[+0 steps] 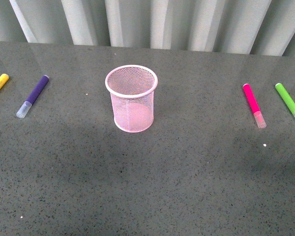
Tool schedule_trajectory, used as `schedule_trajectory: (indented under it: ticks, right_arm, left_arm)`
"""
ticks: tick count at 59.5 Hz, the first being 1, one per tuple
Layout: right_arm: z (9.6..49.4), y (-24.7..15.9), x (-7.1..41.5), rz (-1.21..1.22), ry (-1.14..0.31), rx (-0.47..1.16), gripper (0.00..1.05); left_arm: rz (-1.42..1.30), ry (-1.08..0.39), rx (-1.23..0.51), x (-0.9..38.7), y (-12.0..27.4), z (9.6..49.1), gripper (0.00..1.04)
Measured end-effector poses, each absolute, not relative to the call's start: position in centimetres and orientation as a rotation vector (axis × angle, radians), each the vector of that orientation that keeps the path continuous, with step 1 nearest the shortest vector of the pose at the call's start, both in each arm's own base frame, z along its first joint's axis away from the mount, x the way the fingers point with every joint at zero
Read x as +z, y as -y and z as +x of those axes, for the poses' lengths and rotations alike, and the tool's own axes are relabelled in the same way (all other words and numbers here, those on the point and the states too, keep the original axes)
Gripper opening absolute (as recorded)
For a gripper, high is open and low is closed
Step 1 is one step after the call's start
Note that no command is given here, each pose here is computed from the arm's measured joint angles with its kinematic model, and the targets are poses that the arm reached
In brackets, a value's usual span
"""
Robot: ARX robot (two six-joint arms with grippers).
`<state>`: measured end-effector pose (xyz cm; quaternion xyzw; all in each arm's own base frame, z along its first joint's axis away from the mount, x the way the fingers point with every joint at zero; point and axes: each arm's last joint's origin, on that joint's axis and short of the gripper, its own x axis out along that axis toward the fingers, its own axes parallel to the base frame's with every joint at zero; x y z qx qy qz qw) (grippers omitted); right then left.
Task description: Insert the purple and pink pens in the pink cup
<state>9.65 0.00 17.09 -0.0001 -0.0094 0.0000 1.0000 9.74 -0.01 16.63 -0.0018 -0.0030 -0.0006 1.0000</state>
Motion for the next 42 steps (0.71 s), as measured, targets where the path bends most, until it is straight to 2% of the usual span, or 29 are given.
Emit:
schedule_trajectory:
  ticks: [42]
  right_arm:
    - [9.65,0.0,17.09,0.0,0.019,0.0,0.98]
  left_arm:
    - [-0.004,0.006,-0.001,16.63,0.01,9.74,0.98]
